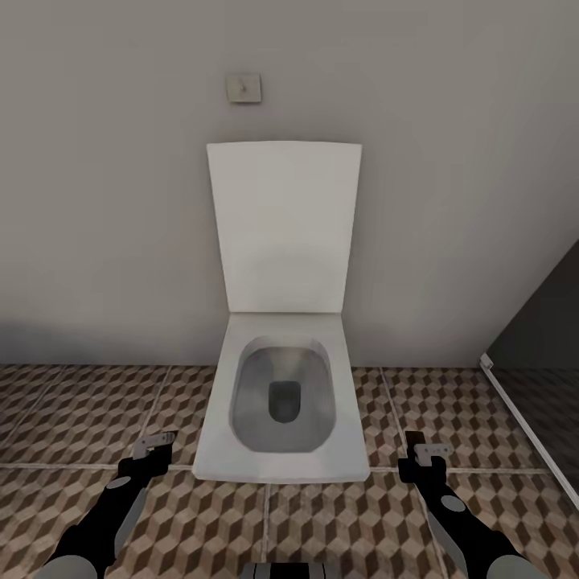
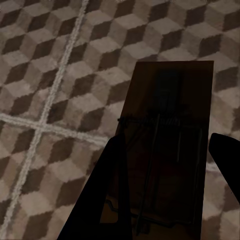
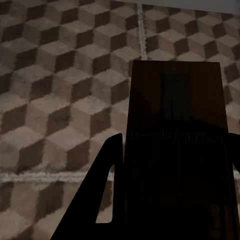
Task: Take the four mousetraps from the cabinet in the bathroom and place them on the bathroom floor. Make sure all four end up on the same floor surface, and ensure that at least two of them are either under or directly next to the same bathroom sink.
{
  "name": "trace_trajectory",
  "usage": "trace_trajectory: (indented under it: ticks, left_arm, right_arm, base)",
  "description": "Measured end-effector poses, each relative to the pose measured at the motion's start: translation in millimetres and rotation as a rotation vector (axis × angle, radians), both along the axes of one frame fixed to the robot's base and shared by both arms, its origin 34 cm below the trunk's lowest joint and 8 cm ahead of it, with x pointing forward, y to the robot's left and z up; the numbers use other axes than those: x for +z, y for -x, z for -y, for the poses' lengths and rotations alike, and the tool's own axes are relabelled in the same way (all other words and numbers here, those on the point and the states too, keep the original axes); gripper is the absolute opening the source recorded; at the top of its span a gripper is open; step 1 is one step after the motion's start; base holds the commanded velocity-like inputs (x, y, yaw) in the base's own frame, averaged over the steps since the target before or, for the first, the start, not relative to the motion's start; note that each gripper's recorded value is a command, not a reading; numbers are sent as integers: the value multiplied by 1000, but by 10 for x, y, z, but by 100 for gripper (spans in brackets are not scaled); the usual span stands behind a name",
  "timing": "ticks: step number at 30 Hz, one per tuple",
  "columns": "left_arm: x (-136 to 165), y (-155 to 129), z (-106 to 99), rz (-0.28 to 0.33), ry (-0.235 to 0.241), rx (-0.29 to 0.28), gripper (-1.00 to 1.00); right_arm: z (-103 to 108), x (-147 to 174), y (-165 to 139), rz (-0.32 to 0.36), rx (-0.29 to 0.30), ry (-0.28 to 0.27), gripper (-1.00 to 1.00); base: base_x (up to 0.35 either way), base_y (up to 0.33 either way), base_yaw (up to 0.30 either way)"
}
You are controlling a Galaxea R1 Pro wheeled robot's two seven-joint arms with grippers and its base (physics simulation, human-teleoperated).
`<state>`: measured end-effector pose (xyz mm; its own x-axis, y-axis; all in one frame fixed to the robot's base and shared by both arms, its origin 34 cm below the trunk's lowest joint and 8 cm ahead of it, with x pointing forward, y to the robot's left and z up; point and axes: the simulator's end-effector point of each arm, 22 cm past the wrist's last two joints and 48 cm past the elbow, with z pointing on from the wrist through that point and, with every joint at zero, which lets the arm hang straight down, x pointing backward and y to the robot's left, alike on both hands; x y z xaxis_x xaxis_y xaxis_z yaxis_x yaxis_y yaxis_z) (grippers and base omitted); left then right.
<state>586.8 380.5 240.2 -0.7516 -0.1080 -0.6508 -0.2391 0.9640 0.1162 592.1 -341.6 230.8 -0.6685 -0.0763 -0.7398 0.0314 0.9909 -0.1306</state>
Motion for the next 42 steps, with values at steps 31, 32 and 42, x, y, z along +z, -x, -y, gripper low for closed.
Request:
trace_trajectory:
  ticks: [31,32,42]
  left_arm:
    - [-231,92,-61,-19,-22,15,-100]
    - [-251,101,-62,-22,-23,15,-100]
    - [-345,104,-121,11,-51,25,-100]
  right_arm:
    - [-4,-308,169,-60,4,2,-100]
    - [-4,-329,181,-64,4,2,-100]
    - [-7,-520,286,-95,7,4,-100]
  base:
    - [0,0,0]
    - [0,0,0]
    - [0,0,0]
